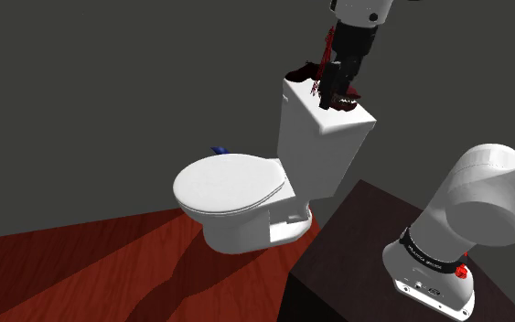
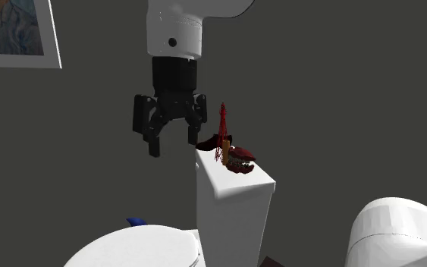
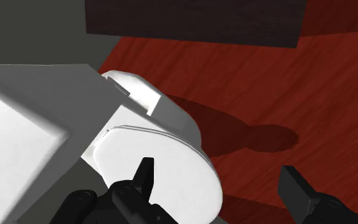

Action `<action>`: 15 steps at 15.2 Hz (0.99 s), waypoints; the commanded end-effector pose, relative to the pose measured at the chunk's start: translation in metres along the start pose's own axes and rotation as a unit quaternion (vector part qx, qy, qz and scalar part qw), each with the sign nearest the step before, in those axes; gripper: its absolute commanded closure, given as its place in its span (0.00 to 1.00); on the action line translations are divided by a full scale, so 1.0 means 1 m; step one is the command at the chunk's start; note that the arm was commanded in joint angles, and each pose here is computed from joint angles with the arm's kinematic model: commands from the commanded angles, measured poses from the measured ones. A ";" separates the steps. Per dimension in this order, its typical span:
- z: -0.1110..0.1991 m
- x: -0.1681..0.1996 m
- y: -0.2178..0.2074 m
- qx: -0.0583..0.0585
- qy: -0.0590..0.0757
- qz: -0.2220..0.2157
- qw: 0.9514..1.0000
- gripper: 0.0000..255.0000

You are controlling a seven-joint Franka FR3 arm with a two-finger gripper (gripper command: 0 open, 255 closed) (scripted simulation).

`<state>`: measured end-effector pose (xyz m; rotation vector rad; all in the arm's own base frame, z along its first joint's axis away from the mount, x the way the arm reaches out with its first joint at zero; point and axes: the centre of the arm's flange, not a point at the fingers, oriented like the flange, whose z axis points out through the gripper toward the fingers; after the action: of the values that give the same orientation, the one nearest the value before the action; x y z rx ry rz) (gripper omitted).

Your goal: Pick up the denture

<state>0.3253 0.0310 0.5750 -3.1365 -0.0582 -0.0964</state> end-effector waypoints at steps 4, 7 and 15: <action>0.005 0.005 0.042 0.011 0.002 0.000 1.000 0.00; 0.012 0.010 0.084 0.022 0.003 0.001 1.000 0.00; 0.033 0.022 0.196 0.051 0.008 0.001 0.999 0.00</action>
<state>0.3564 -0.1491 0.5460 -3.0408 -0.0548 -0.1120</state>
